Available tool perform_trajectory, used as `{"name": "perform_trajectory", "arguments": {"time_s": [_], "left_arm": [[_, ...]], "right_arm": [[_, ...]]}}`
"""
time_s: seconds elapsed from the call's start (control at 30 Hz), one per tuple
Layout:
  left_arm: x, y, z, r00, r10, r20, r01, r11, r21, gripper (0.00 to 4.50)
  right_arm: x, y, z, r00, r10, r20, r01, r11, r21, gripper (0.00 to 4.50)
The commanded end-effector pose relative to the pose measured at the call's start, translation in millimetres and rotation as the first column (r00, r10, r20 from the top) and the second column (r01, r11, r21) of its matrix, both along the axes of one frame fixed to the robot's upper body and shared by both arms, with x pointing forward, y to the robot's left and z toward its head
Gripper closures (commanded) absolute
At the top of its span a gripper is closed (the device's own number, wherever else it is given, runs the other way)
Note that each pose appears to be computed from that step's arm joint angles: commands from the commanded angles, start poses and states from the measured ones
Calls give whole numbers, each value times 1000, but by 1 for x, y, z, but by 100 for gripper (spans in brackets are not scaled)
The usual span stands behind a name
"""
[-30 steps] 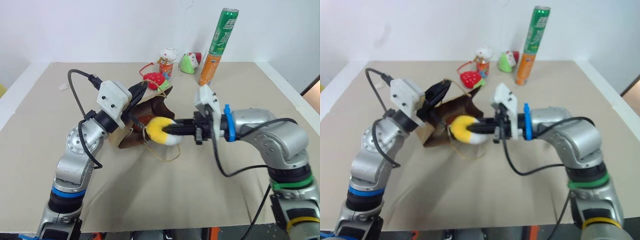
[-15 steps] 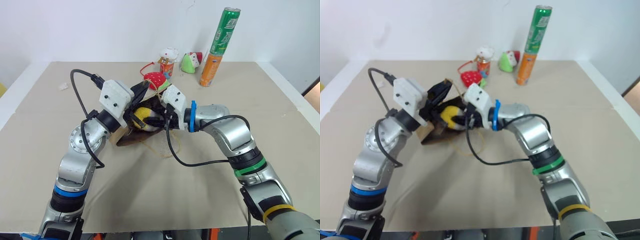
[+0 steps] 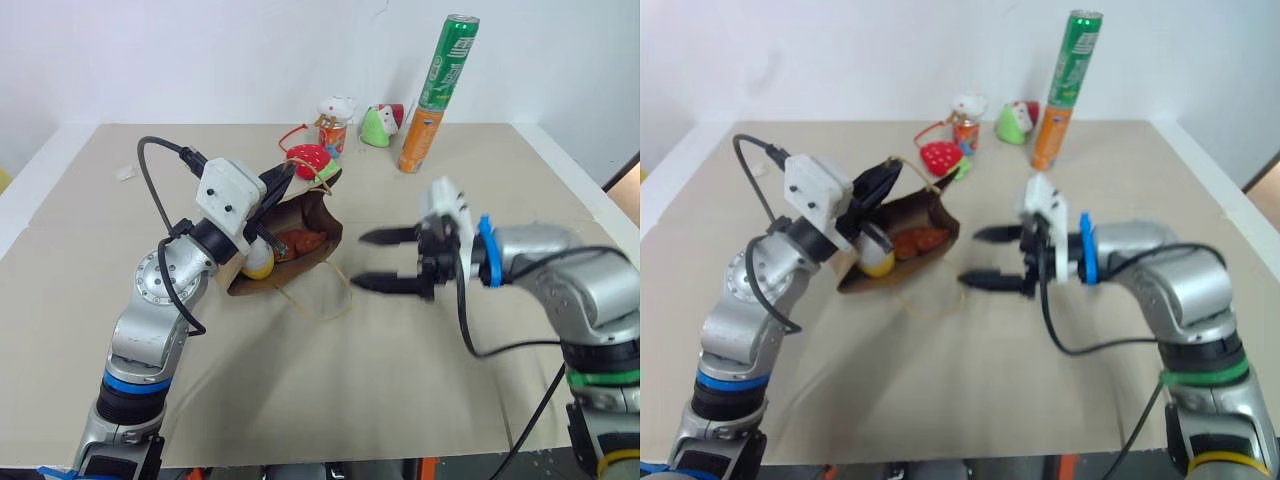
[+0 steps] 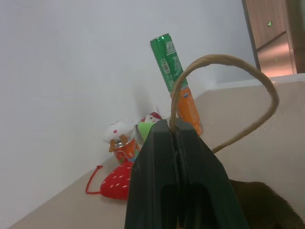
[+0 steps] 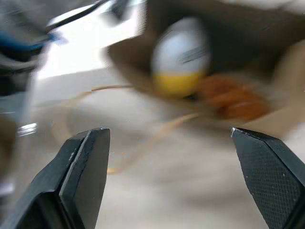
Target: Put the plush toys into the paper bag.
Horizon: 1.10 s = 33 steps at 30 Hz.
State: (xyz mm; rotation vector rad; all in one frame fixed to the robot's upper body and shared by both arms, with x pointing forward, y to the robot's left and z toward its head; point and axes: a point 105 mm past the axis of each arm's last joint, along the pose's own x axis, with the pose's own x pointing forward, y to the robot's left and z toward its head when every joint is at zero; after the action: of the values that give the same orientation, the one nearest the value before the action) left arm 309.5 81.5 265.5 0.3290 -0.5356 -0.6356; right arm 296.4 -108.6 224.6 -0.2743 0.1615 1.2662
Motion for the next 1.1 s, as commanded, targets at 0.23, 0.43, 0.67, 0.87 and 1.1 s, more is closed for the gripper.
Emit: {"name": "perform_trajectory", "arguments": {"time_s": [0.23, 0.43, 0.67, 0.87, 1.1], "left_arm": [[-5, -4, 11, 999, -14, 49, 15, 1000, -13, 450], [-6, -4, 10, 999, -14, 48, 14, 1000, -14, 450], [-8, -2, 9, 999, -10, 46, 10, 1000, -8, 450], [-8, -3, 9, 999, -11, 47, 12, 1000, -5, 450], [-8, -4, 9, 999, -16, 52, 16, 1000, -3, 450]], "right_arm": [[-21, 37, -42, 989, 40, -144, -29, 997, 75, 30], [-20, 34, -53, 990, 35, -135, -29, 999, 46, 182], [-10, 23, -52, 994, -16, -106, 17, 1000, 13, 335], [-2, 10, -40, 996, -55, -64, 55, 998, -1, 176], [-12, 12, -44, 992, -21, -124, 23, 1000, 12, 6]]}}
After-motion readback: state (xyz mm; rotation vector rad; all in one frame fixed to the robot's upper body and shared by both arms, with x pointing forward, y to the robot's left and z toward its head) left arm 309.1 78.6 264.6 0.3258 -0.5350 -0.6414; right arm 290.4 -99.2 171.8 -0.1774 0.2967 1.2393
